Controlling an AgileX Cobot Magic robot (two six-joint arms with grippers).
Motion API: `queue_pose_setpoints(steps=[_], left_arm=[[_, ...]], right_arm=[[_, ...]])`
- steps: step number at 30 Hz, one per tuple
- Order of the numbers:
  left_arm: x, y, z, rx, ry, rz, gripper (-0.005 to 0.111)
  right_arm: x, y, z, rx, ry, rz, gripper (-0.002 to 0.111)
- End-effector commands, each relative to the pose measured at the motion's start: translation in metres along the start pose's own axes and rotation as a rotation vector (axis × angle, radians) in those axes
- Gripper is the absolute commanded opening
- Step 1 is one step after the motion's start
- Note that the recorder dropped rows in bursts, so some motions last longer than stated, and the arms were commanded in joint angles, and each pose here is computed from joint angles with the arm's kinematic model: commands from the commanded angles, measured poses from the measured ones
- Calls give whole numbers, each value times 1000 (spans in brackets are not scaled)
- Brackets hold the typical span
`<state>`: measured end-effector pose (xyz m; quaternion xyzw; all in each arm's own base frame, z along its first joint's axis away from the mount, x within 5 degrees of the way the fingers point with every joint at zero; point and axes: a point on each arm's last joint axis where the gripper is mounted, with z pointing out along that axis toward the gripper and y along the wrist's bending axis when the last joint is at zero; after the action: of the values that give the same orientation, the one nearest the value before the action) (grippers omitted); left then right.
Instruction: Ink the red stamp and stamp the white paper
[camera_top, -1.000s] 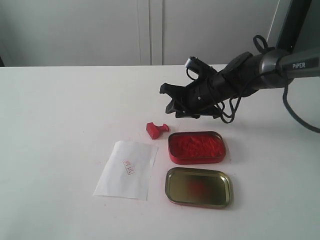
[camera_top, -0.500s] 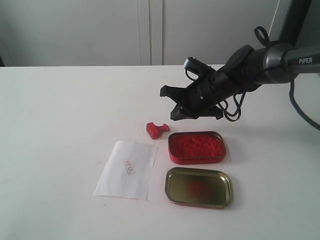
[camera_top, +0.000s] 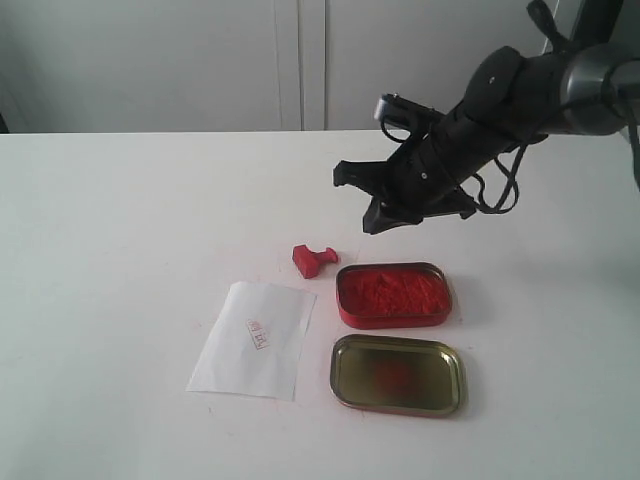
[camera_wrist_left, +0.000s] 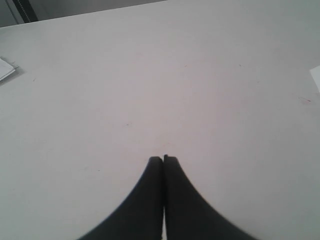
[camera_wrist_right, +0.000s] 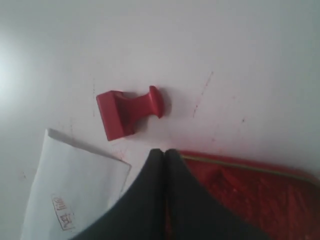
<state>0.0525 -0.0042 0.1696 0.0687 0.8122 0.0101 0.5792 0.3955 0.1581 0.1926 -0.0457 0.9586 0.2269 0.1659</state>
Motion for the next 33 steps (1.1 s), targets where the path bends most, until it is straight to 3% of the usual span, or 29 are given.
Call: queue_pose_setpoints(steps=[1, 33], left_arm=[[1, 0, 0, -3, -4, -1, 0], [1, 0, 0, -3, -4, -1, 0]], right_arm=[[3, -4, -13, 59, 38, -11, 0], [13, 3, -45, 101, 126, -63, 0]])
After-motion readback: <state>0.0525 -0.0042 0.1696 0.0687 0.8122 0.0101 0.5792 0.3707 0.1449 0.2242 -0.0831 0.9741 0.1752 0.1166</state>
